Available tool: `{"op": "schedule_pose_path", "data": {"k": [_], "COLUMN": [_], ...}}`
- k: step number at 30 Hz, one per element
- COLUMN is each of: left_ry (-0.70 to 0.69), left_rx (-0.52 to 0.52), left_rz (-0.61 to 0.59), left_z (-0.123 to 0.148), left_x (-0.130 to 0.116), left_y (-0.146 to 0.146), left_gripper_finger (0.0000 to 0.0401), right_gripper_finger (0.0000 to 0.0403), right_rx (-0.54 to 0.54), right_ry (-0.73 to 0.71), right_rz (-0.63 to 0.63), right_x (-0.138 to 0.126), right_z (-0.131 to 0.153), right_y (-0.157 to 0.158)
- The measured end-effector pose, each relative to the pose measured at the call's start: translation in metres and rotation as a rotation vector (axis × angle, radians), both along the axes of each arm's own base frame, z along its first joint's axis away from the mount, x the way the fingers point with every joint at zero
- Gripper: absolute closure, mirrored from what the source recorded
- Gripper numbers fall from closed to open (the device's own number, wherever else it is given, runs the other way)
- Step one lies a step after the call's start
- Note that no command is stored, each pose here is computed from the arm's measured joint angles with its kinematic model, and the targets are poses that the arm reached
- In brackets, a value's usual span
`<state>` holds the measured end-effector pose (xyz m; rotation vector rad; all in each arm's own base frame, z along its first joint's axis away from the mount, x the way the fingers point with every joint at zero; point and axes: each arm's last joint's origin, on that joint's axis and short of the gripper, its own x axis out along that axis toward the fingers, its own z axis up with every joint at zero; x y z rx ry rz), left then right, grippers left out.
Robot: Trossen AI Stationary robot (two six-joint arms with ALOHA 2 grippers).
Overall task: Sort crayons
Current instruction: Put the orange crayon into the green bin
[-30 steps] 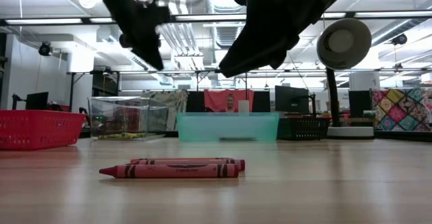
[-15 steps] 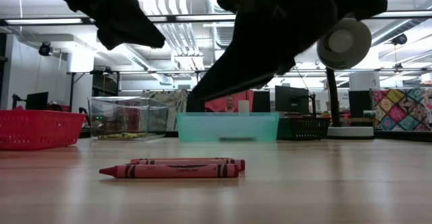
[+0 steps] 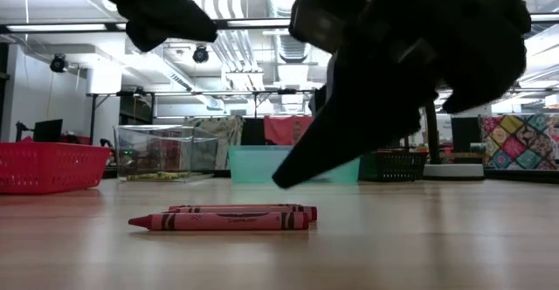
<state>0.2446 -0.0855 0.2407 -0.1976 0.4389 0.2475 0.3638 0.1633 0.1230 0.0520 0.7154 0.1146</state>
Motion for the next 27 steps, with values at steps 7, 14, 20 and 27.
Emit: {"op": "schedule_pose_path", "data": {"k": [7,14,20,27], "left_ry": [-0.006,-0.005,-0.004,-0.001], "left_rx": [0.01,0.017,0.018,0.018], "left_rz": [-0.007,-0.01,-0.01,-0.01], "left_z": [0.0043,0.0043,0.0041,0.0035], "left_x": [0.0002,0.0002,0.0001,0.0], "left_y": [-0.0001,-0.0001,0.0,0.0], "left_gripper_finger": [0.0352,0.0352,0.0352,0.0352], "right_gripper_finger": [0.0273,0.0273,0.0273,0.0273], "right_rx": [-0.001,-0.007,-0.003,-0.001], "right_ry": [0.034,0.041,0.041,0.024], "right_rz": [-0.016,-0.03,-0.033,-0.031], "right_x": [-0.0002,0.0011,0.0013,0.0055], "right_z": [-0.0109,-0.0122,-0.0121,-0.0068], "right_y": [0.0,-0.0045,-0.0048,-0.0039]}}
